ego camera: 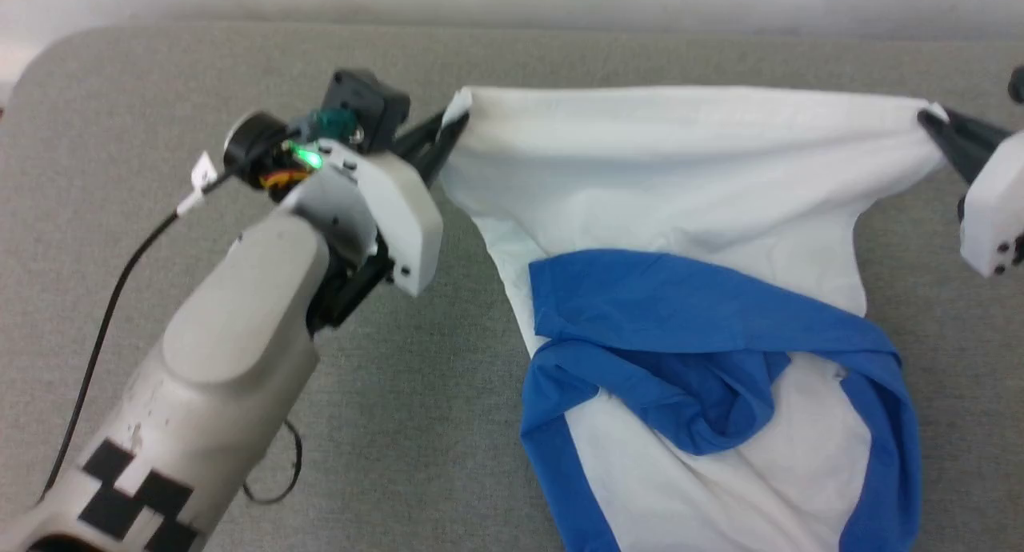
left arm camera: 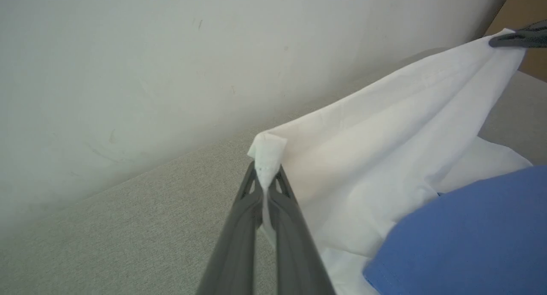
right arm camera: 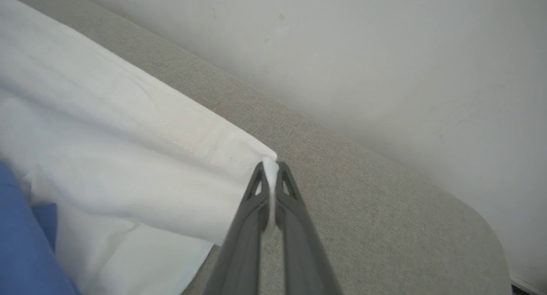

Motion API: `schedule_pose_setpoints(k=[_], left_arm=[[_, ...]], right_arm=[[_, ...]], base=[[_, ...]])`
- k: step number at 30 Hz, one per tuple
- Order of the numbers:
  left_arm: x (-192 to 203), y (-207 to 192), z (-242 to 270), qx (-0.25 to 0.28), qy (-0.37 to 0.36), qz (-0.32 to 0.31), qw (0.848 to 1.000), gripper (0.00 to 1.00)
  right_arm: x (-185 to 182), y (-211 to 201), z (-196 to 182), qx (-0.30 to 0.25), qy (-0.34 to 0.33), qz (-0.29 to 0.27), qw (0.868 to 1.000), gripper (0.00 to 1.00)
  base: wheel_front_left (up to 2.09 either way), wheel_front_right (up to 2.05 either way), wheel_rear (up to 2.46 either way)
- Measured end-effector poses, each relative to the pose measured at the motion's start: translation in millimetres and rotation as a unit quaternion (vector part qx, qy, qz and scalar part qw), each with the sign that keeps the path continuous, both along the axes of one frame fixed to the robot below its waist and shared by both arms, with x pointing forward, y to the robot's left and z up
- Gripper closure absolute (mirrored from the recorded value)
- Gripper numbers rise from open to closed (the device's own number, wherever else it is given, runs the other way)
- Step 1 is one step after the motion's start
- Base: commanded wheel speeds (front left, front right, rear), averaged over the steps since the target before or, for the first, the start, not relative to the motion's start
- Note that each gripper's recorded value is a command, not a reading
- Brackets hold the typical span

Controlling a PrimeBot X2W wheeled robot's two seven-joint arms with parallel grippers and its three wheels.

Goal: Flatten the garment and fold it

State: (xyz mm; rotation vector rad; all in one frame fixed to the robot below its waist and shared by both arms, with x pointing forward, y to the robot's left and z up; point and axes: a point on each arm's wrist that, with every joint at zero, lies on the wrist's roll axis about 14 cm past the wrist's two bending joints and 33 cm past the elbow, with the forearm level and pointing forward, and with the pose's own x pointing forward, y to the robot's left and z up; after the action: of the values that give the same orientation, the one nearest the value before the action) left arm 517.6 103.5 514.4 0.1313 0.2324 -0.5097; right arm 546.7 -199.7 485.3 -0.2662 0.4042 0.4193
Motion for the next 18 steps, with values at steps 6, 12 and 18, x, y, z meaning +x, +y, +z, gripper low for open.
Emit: schedule_pose_setpoints(k=[6,12,18], left_arm=[[-44.8,-3.8,5.4,0.002,0.002,-0.018,1.0,1.0],[-94.3,-11.5,7.9,0.002,0.013,-0.035,0.999,1.0],[-139.5,-17.2,4.8,0.004,0.039,-0.053,0.998,1.0]], right_arm=[[-41.0,-3.8,17.4,0.012,-0.012,0.009,1.0,1.0],[-85.2,-13.1,24.7,0.016,-0.006,0.01,1.0,1.0],[-125.4,-23.8,24.9,0.013,0.014,0.007,1.0,1.0]], base=[[0.0,0.0,0.0],[0.0,0.0,0.0],[0.0,0.0,0.0]])
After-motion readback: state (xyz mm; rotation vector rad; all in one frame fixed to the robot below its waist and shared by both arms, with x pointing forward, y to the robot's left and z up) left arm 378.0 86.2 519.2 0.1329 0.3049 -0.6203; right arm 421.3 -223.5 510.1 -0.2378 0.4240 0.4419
